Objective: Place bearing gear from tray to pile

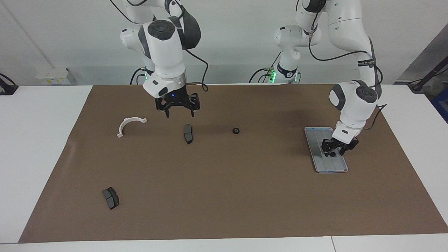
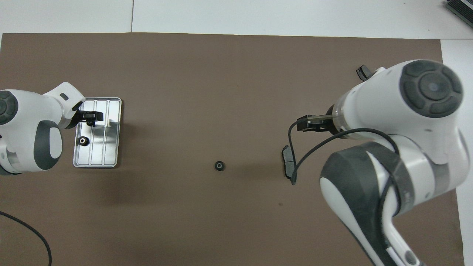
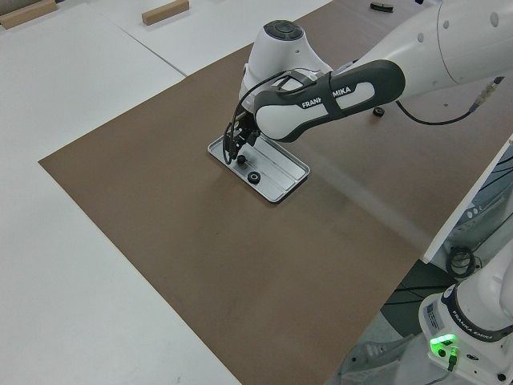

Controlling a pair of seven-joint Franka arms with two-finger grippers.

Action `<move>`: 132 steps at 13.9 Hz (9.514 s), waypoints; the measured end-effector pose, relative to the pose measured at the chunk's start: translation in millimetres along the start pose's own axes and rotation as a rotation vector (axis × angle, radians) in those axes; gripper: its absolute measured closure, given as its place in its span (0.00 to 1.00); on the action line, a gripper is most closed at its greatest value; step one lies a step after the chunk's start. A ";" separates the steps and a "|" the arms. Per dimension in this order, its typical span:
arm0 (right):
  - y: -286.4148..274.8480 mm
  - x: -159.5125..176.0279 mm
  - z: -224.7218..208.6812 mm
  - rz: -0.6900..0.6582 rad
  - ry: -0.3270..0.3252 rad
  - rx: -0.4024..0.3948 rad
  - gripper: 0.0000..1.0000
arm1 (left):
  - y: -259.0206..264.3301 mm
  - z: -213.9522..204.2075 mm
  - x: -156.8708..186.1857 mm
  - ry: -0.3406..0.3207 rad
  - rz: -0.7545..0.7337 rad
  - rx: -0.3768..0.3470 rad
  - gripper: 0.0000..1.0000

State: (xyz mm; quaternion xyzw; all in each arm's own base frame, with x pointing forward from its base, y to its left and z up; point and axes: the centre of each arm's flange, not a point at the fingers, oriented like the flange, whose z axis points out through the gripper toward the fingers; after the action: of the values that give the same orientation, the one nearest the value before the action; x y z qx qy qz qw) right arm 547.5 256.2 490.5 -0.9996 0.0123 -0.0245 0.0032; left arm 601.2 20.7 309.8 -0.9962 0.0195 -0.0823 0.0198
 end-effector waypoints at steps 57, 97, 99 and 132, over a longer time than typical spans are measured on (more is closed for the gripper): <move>285.6 122.3 188.8 0.084 0.073 -0.004 0.65 | 330.9 -68.2 -55.5 -0.024 -0.217 -0.093 0.17; -200.2 -54.4 192.4 0.078 -0.023 0.042 0.30 | -22.0 1.5 -59.8 -0.020 -0.662 -0.001 0.61; -199.9 -54.7 195.2 0.079 -0.012 0.053 0.35 | -21.5 1.2 -59.6 -0.019 -0.661 -0.002 0.65; 264.7 -0.5 155.9 -0.011 -0.113 -0.004 0.77 | 315.0 -104.0 -35.6 -0.039 -0.178 -0.080 0.00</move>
State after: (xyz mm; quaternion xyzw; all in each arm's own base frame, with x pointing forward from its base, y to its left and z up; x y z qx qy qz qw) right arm 548.2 -7.5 332.9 -0.9995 0.0066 0.0320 0.0020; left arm 537.7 -296.0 393.1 -0.9954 -0.0660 -0.0635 -0.0269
